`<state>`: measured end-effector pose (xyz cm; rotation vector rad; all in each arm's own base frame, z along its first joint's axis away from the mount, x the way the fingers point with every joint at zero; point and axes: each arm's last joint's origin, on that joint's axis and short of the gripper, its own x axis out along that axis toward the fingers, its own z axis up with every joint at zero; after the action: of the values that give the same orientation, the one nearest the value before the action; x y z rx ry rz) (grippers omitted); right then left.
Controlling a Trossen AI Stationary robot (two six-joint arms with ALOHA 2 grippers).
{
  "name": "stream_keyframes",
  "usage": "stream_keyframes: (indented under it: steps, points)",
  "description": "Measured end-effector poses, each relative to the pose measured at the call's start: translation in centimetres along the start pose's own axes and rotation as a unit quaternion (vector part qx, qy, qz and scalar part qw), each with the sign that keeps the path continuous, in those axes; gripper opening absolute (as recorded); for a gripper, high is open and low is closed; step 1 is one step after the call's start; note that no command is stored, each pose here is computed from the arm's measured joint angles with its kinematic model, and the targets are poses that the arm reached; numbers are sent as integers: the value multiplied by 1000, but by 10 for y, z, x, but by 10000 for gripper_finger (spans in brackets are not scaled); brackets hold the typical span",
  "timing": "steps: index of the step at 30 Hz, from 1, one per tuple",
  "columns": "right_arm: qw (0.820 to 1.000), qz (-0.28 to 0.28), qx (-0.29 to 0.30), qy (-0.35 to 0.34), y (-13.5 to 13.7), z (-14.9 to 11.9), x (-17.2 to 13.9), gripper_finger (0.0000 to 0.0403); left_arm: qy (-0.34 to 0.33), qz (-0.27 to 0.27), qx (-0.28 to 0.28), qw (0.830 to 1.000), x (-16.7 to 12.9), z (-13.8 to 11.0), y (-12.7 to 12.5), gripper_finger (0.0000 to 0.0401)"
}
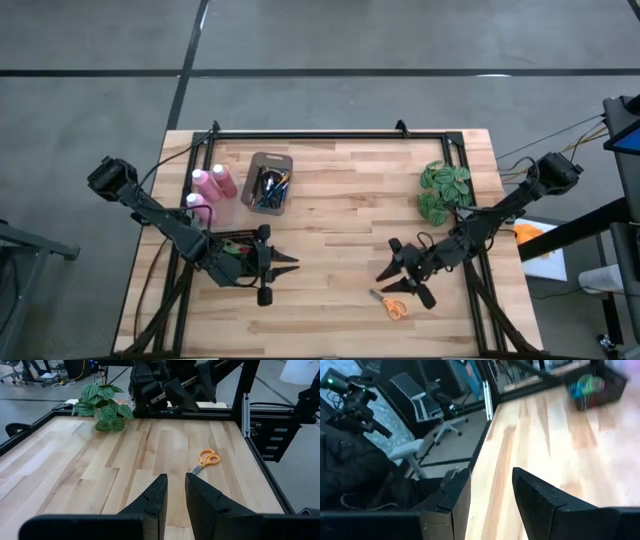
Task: Pick & Place Paint Supplies
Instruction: Put the yellow scissors into the black basket
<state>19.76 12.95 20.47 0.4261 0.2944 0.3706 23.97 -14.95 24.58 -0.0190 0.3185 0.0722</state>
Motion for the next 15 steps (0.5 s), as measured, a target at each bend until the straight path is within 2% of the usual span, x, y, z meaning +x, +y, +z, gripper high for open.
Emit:
stream_keyframes:
  steps: [5,11,15]
  points:
    - [995,-23,96,26,-3,-6,0,142,0,0,0,1000,0,0,0,71]
    - [984,-47,152,76,-3,-21,1,142,0,0,0,1000,0,0,0,71]
    - [977,-51,178,102,9,-25,7,142,0,0,0,1000,0,0,0,71]
